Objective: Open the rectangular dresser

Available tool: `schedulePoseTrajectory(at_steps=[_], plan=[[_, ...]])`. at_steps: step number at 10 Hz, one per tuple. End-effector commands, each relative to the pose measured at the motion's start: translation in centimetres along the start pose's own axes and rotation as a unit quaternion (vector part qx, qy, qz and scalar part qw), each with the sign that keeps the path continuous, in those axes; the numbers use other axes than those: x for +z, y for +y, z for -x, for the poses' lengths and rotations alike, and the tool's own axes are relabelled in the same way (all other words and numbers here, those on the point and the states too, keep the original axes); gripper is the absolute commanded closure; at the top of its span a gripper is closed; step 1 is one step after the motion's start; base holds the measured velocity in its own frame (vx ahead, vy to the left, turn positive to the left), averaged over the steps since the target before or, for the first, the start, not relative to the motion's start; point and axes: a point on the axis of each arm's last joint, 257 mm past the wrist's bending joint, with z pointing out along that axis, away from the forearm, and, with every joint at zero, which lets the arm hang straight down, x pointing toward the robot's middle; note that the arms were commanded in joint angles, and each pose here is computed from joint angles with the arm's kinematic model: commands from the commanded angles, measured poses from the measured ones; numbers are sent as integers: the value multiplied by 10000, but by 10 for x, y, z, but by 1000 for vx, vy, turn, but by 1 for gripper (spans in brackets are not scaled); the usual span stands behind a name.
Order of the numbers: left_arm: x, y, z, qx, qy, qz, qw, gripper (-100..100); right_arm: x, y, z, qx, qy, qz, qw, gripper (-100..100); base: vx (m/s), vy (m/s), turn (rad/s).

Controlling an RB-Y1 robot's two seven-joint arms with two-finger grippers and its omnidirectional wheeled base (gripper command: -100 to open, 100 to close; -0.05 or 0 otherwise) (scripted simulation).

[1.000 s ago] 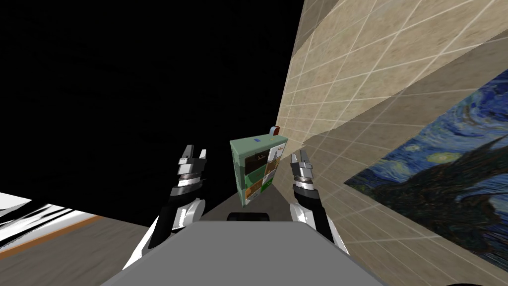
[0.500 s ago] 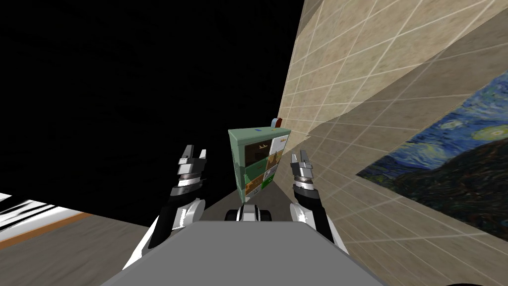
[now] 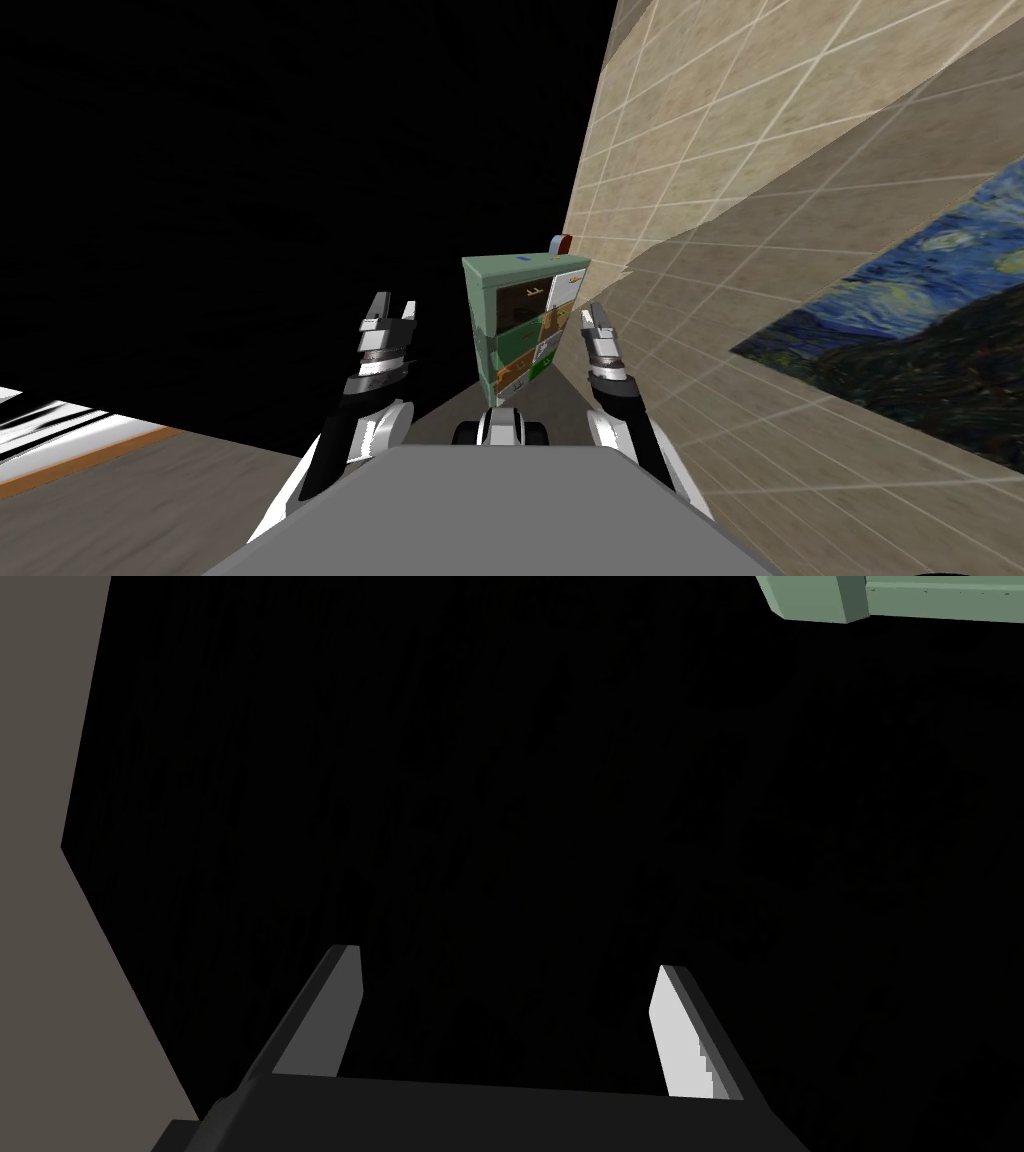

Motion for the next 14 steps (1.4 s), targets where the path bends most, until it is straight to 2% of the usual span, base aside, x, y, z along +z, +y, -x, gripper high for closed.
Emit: schedulePoseTrajectory(at_steps=[1, 4, 7, 8, 9, 10, 11, 12, 14], plan=[[0, 0, 0, 0, 0, 0, 10000, 0, 1, 0, -8, -513, 194, 96, 9984, -100, 12, 32, 5], [0, 0, 0, 0, 0, 0, 10000, 0, 2, -3, -20, -1154, 420, 245, 9921, -100, 15, 26, 10], [0, 0, 0, 0, 0, 0, 10000, 0, 2, -4, -26, -1616, 526, 339, 9849, -100, 15, 29, 8], [0, 0, 0, 0, 0, 0, 10000, 0, 2, -6, -33, -1898, 636, 429, 9788, -100, 14, 35, 12], [0, 0, 0, 0, 0, 0, 10000, 0, 2, -6, -33, -2027, 630, 437, 9762, -100, 8, 29, 7], [0, 0, 0, 0, 0, 0, 10000, 0, 2, -9, -39, -2300, 737, 532, 9689, -100, 9, 32, 11], [0, 0, 0, 0, 0, 0, 10000, 0, 2, -9, -39, -2436, 730, 542, 9656, -100, 11, 29, 8], [0, 0, 0, 0, 0, 0, 10000, 0, 2, -12, -46, -2697, 835, 640, 9572, -100, 19, 39, 12], [0, 0, 0, 0, 0, 0, 10000, 0, 2, -12, -46, -2882, 822, 656, 9518, -100, 15, 22, 2]])
